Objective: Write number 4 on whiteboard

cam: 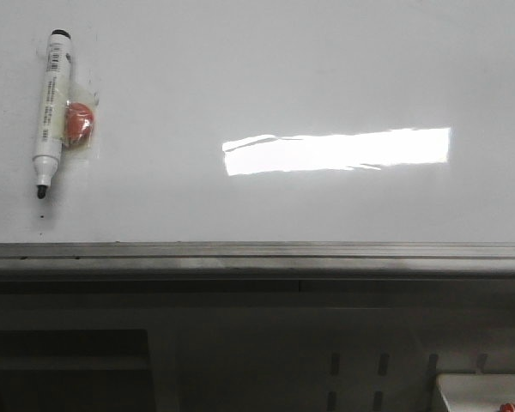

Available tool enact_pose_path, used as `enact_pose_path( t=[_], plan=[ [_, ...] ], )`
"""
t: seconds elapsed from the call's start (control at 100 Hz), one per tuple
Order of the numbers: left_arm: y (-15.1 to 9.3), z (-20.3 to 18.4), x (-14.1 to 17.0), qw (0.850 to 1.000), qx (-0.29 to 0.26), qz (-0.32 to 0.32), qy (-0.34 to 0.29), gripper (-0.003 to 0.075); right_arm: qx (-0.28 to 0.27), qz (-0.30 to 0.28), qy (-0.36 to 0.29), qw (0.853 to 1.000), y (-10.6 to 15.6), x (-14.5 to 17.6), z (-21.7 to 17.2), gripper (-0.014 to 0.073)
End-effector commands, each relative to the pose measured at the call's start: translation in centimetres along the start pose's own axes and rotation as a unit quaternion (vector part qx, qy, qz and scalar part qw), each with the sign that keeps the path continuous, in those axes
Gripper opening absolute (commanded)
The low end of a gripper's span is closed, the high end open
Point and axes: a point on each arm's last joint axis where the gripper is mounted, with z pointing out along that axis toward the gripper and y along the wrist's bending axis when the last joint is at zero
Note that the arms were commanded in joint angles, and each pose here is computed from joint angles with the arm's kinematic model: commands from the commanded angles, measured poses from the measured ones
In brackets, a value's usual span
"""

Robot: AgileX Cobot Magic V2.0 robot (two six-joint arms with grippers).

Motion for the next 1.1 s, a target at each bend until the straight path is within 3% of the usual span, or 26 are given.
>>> enact_pose_path(
  t=[0.0,0.78,0.92,0.99,1.09],
  plan=[
    [-0.1,0.2,0.4,1.0,0.003,-0.003,-0.025,-0.002,0.003,-0.003,-0.005,1.0,0.0,0.5,0.1,-0.0064],
    [-0.1,0.2,0.4,1.0,0.003,-0.003,-0.025,-0.002,0.003,-0.003,-0.005,1.0,0.0,0.5,0.1,-0.0064],
    [0.1,0.1,0.1,0.999,-0.008,0.029,-0.041,-0.002,0.003,-0.003,-0.008,1.0,0.0,0.5,0.1,-0.0064],
    [0.1,0.1,-0.2,0.998,-0.007,0.02,-0.058,-0.002,0.003,-0.003,-0.023,1.0,0.0,0.2,0.1,-0.0064],
    [0.1,0.0,-0.8,0.995,-0.008,0.008,-0.096,-0.002,0.007,-0.003,-0.098,0.995,-0.1,-1.1,0.0,-0.0064]
  ],
)
